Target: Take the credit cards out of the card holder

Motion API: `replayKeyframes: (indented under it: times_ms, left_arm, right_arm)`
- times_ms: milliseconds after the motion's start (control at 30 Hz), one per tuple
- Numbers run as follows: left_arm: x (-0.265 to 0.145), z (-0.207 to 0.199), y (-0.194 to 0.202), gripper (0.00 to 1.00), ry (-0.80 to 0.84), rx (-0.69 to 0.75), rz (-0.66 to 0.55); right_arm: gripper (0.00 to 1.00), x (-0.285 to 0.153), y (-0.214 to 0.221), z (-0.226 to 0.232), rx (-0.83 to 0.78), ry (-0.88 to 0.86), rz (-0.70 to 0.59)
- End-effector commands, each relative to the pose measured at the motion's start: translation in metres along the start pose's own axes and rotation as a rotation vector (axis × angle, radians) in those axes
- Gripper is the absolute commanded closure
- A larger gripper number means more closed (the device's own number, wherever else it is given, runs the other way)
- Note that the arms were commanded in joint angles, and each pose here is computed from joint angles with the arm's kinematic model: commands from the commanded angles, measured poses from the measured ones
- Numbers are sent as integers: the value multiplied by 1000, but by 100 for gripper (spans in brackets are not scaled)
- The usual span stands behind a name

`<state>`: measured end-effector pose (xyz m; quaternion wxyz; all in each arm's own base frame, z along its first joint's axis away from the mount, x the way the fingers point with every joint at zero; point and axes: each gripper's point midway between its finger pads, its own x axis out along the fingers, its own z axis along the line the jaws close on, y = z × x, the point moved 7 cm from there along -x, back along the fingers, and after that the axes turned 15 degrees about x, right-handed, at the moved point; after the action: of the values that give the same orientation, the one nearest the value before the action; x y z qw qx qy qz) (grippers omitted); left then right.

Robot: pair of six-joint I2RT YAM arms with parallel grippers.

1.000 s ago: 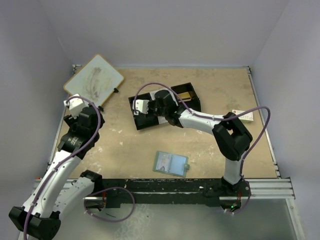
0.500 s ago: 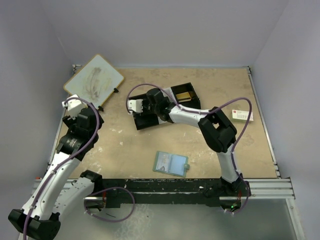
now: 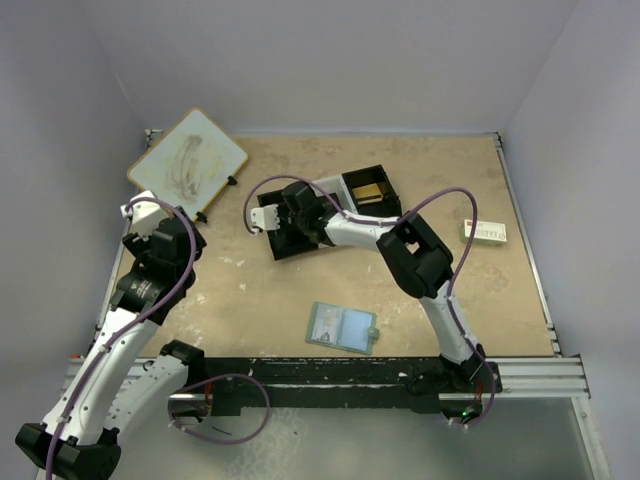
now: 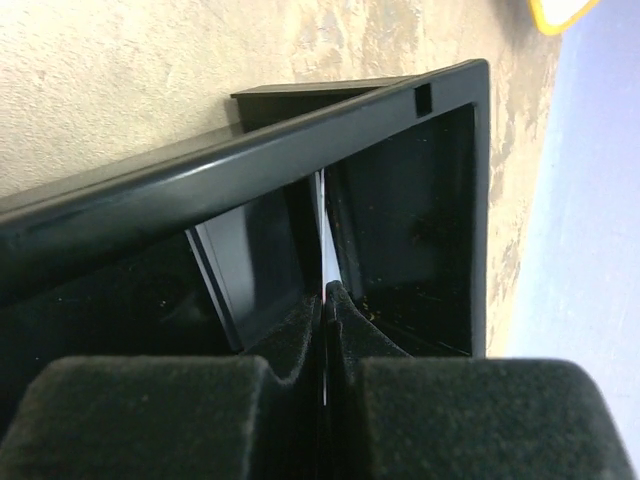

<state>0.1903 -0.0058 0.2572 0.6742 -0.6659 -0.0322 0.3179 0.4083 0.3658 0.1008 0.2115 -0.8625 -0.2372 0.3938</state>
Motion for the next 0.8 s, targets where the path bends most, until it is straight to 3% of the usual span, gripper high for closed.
replayKeyframes:
  times_ms: [0, 167, 300, 767]
  left_arm:
    - [0, 2, -4, 27, -14, -24, -15]
    - [-1, 2, -3, 27, -10, -25, -15]
    - [0, 0, -2, 27, -3, -20, -10]
    - [3, -5, 0, 27, 11, 2, 11]
  right_arm:
    - [95, -7, -19, -16, -38, 49, -38]
    - [92, -12, -20, -15, -37, 42, -49]
    - [81, -18, -24, -11, -26, -2, -76]
    - [62, -30, -31, -13, 35, -44, -102]
